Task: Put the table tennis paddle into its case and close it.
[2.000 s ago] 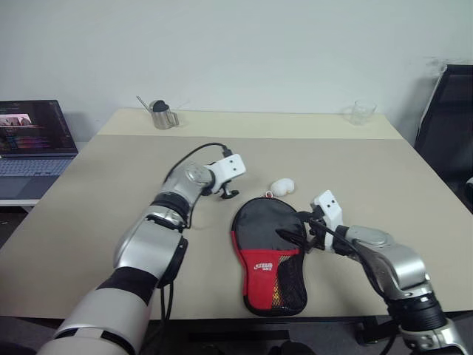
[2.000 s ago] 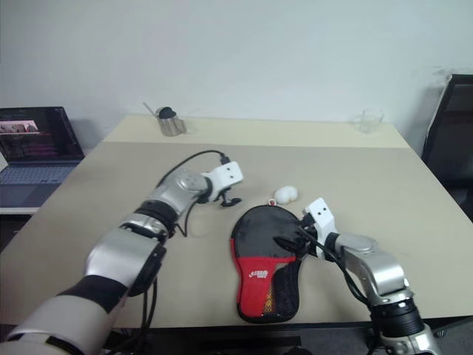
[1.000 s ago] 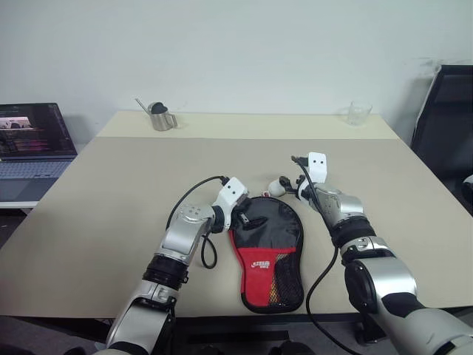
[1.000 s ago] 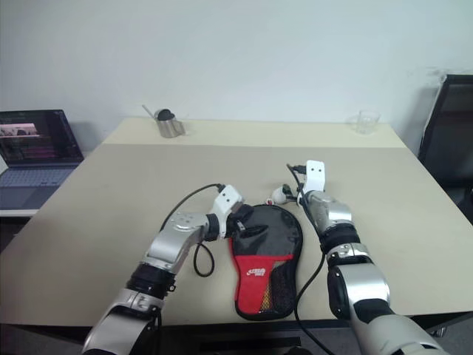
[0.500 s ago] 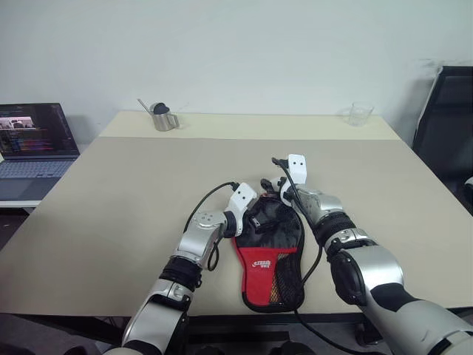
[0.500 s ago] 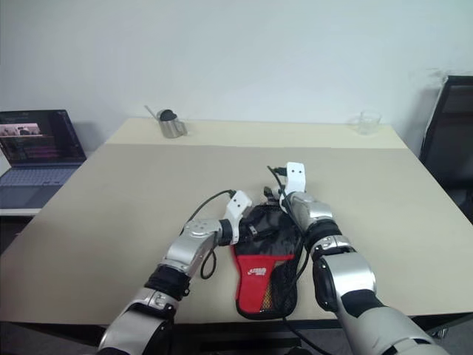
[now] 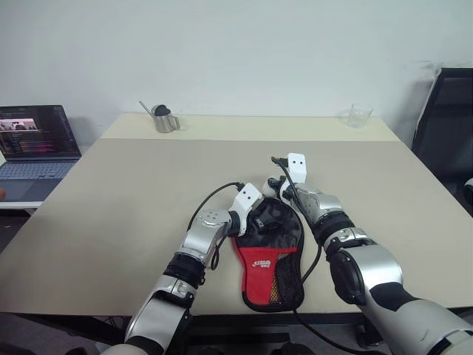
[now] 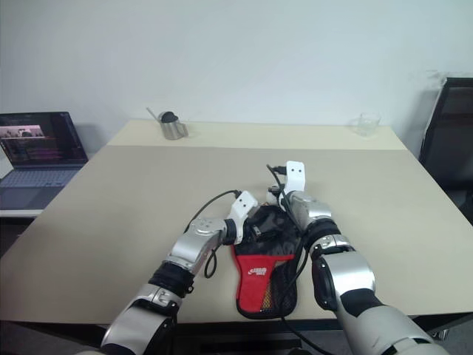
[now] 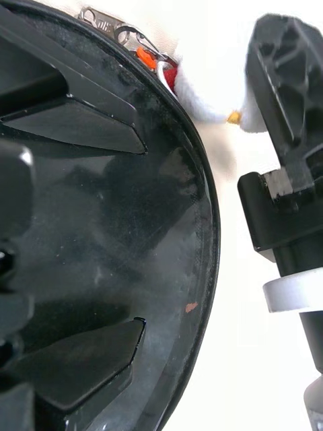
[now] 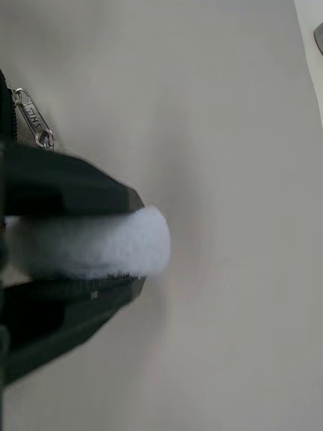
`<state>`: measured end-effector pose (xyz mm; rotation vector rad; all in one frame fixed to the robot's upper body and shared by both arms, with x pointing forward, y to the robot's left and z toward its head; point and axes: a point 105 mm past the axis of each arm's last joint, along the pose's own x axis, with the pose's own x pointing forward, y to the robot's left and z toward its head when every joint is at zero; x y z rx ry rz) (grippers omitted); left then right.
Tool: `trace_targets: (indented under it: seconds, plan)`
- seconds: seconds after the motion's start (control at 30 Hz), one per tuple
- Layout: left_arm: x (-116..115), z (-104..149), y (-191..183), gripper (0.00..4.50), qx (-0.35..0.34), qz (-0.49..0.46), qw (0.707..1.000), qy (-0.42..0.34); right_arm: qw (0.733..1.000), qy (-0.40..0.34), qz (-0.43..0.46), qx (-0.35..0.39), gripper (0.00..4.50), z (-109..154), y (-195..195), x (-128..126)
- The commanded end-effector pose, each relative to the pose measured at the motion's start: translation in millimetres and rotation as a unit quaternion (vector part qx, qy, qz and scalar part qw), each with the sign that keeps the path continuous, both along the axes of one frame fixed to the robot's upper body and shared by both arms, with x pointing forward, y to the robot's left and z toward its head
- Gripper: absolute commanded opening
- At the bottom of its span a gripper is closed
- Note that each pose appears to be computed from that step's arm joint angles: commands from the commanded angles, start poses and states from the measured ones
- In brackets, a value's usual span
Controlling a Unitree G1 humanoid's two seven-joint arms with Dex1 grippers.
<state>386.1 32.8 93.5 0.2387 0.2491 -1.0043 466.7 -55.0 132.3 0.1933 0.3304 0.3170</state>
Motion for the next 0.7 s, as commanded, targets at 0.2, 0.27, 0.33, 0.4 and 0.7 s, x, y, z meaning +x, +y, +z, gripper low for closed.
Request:
trace_targets:
  seconds: [0.2,0.27,0.33,0.4,0.7]
  plan:
    - [-1.7,-27.5,2.4,4.26,0.032,0.014,0.998,0.049,0.998,-0.017,-0.029,-0.044,0.13,10.6,-23.2,5.9]
    - [1.6,-27.5,6.2,4.26,0.034,0.022,0.998,0.051,0.997,-0.011,-0.050,-0.063,0.13,10.2,-38.4,7.1]
    - [3.1,-27.8,7.6,4.26,0.036,0.024,0.998,0.052,0.994,-0.011,-0.069,-0.086,0.13,9.7,-56.2,7.3]
    - [3.6,-28.0,7.8,4.26,0.036,0.024,0.998,0.053,0.992,-0.009,-0.081,-0.099,0.13,8.7,-69.6,6.1]
    - [2.7,-32.7,1.6,4.26,0.037,0.015,0.997,0.062,0.989,-0.008,-0.085,-0.120,0.12,8.9,-107.9,-14.5]
